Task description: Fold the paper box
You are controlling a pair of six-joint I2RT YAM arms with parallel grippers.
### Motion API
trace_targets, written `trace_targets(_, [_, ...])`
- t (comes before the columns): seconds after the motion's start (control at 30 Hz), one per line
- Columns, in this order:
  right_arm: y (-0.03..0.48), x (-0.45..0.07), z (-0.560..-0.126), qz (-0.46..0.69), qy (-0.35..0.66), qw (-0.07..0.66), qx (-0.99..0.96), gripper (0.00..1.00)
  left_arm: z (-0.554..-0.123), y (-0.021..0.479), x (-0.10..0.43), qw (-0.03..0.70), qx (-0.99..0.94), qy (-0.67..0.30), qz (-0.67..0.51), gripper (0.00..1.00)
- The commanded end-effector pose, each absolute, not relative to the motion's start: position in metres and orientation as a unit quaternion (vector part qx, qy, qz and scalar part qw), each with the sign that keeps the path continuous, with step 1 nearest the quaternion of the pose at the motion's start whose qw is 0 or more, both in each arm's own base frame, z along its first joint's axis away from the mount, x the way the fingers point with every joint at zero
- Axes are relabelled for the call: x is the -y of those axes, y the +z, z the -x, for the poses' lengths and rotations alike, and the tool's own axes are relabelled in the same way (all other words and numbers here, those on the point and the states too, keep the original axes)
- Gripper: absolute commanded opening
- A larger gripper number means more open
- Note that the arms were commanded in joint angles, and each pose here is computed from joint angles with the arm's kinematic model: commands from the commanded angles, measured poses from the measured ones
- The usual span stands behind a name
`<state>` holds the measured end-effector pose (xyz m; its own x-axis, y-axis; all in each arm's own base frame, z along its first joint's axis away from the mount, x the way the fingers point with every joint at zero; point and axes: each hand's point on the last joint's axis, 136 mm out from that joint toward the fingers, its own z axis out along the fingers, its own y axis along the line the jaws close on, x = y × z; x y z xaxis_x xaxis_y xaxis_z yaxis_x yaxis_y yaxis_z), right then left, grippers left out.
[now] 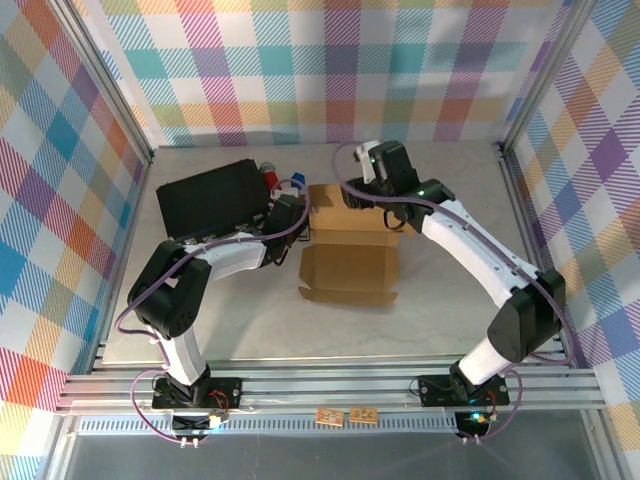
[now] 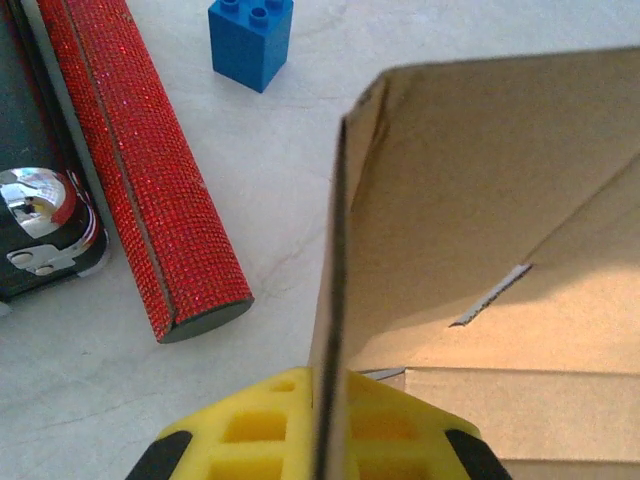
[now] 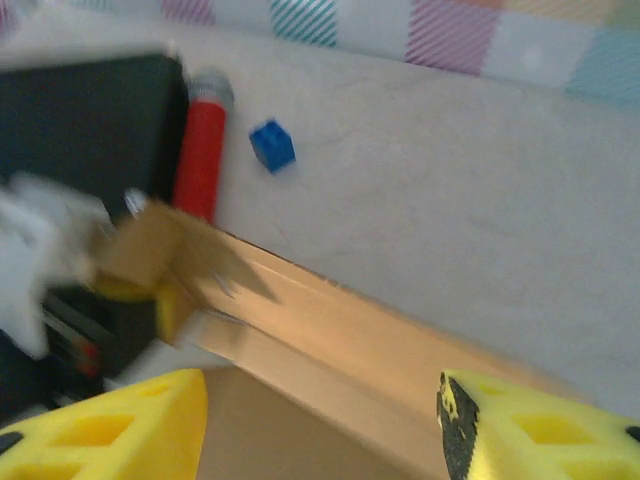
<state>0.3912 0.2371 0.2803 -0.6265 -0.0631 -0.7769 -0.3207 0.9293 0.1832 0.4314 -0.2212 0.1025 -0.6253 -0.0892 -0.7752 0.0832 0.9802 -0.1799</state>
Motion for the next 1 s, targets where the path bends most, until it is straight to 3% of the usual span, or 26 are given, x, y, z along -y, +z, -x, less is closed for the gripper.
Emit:
trace_targets(0.0, [0.292, -0.231, -0.378, -0.188, 0.279, 0.327, -0.883, 0.63, -0.437, 0.135, 0.227, 0.479, -0.87, -0.119, 0.004, 0.0])
trace_targets(0.13, [0.28, -0.246, -0.387, -0.38, 0.371, 0.24, -0.813, 0.61, -0.435, 0.136, 0.23, 0.478, -0.87, -0.119, -0.002, 0.0])
trace_targets(0.27, [0.271, -0.253, -0.415, -0.455, 0.41, 0.227, -0.757, 0.65, -0.431, 0.135, 0.231, 0.477, -0.871, -0.117, -0.007, 0.0])
trace_targets(0.63, [0.252, -0.265, -0.491, -0.435, 0.454, 0.175, -0.758, 0.69, -0.428, 0.137, 0.227, 0.478, -0.872, -0.104, -0.019, 0.0])
trace_targets(0.8, [0.274, -0.281, -0.507, -0.358, 0.453, 0.188, -0.794, 0.73, -0.426, 0.138, 0.228, 0.476, -0.873, -0.1, -0.028, 0.0])
trace_targets(0.97, [0.251, -0.299, -0.51, -0.328, 0.43, 0.122, -0.832, 0.75, -0.425, 0.141, 0.227, 0.477, -0.873, -0.095, -0.033, 0.0])
